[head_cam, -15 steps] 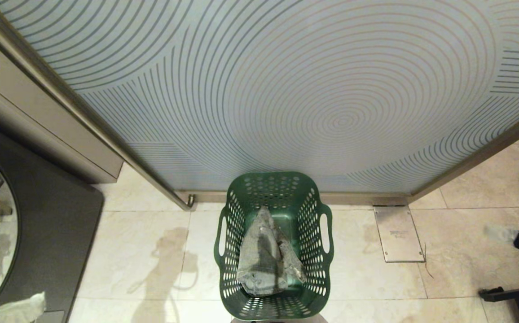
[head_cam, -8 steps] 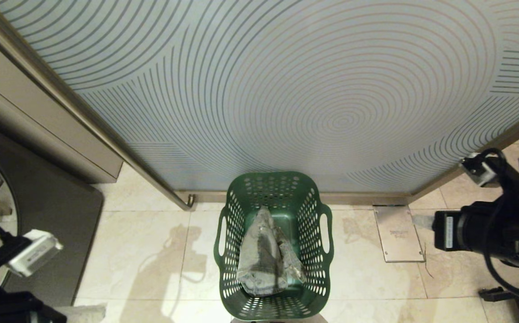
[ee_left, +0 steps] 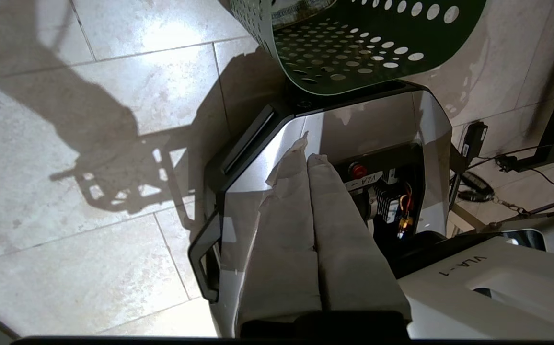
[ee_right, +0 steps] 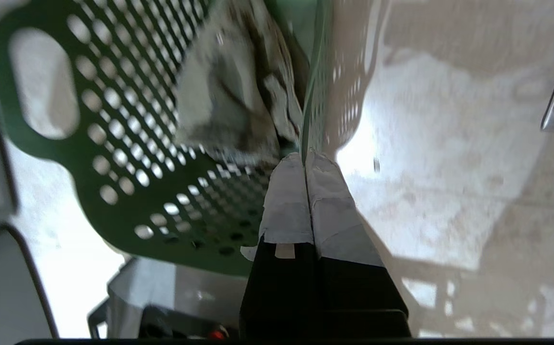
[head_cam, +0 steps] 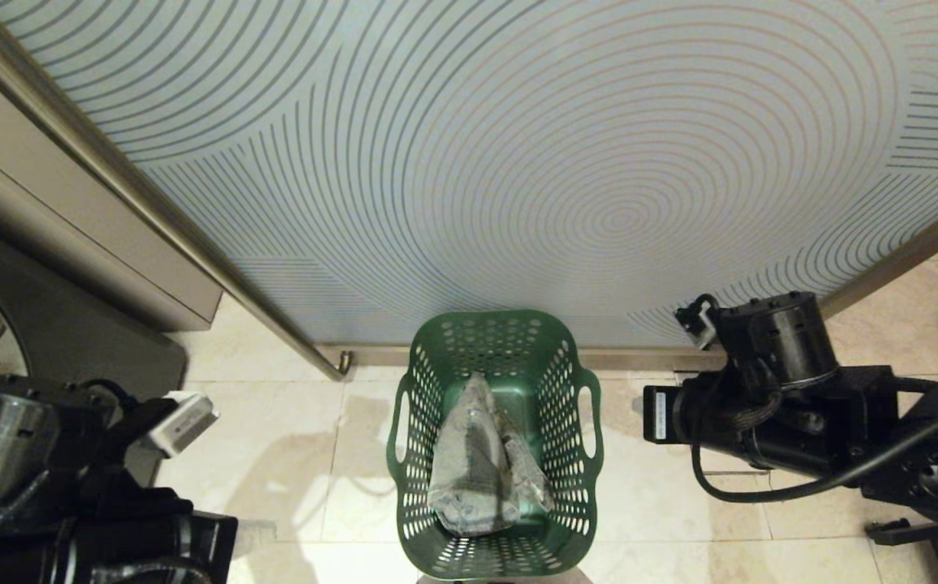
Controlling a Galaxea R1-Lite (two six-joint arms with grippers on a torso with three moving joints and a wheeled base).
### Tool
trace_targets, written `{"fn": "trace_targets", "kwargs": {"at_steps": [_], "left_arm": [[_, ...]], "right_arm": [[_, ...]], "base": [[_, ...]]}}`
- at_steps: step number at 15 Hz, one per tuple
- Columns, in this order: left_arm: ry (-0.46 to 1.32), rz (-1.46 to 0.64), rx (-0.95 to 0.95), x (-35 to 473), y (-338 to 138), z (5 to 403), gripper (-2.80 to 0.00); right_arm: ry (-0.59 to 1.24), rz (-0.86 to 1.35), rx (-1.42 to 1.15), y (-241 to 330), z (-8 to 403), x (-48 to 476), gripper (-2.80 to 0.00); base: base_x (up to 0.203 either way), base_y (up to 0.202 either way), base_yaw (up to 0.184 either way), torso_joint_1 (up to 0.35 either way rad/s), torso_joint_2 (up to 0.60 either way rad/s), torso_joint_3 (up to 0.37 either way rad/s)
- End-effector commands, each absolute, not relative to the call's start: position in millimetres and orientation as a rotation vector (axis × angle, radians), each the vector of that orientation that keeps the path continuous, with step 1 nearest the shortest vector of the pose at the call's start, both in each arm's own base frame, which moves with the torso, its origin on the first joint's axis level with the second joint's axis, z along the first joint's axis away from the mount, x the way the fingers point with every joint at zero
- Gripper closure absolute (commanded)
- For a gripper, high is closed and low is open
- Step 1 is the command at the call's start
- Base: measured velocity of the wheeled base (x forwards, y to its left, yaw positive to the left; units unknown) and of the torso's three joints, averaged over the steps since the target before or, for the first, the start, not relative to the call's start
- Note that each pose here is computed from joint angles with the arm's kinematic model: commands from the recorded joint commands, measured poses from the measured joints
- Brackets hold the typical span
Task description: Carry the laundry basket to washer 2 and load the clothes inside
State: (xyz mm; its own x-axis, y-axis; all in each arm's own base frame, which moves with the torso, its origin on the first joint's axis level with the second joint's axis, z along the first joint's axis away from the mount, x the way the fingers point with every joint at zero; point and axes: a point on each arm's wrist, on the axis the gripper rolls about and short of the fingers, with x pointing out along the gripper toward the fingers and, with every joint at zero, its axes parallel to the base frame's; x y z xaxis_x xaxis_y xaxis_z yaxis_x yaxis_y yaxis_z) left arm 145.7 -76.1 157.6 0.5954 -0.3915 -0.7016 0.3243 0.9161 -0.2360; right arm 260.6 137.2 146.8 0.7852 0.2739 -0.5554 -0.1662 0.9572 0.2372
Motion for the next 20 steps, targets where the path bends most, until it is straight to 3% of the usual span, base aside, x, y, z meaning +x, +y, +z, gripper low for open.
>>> {"fn": "trace_targets", "kwargs": {"at_steps": [1,2,3,15,20], "left_arm": [[0.885,-0.415,-0.069,148.6,-89.0,149.5,0.00],[0.883,-0.411,-0.068,149.0,-89.3,149.6,0.00],[0.881,-0.409,-0.068,148.8,-89.0,149.9,-2.80],[0.834,-0.410,-0.114,149.7,-90.3,155.9,-2.80],[0.835,-0.373,-0.101,145.4,-86.6,151.6,-2.80]], "right_arm": [[0.713,0.214,0.147,142.3,123.4,268.2,0.00],[0.765,0.187,0.123,140.9,116.2,266.7,-2.80],[0.789,0.172,0.118,139.5,114.4,267.2,-2.80],[0.756,0.046,0.166,111.5,85.0,311.5,-2.80],[0.678,0.067,0.183,112.7,102.1,326.4,-2.80]], "base": [[0.000,0.000,0.000,0.000,0.00,0.000],[0.000,0.000,0.000,0.003,0.00,0.031],[0.000,0.000,0.000,0.000,0.00,0.000],[0.000,0.000,0.000,0.000,0.00,0.000],[0.000,0.000,0.000,0.000,0.00,0.000]]}}
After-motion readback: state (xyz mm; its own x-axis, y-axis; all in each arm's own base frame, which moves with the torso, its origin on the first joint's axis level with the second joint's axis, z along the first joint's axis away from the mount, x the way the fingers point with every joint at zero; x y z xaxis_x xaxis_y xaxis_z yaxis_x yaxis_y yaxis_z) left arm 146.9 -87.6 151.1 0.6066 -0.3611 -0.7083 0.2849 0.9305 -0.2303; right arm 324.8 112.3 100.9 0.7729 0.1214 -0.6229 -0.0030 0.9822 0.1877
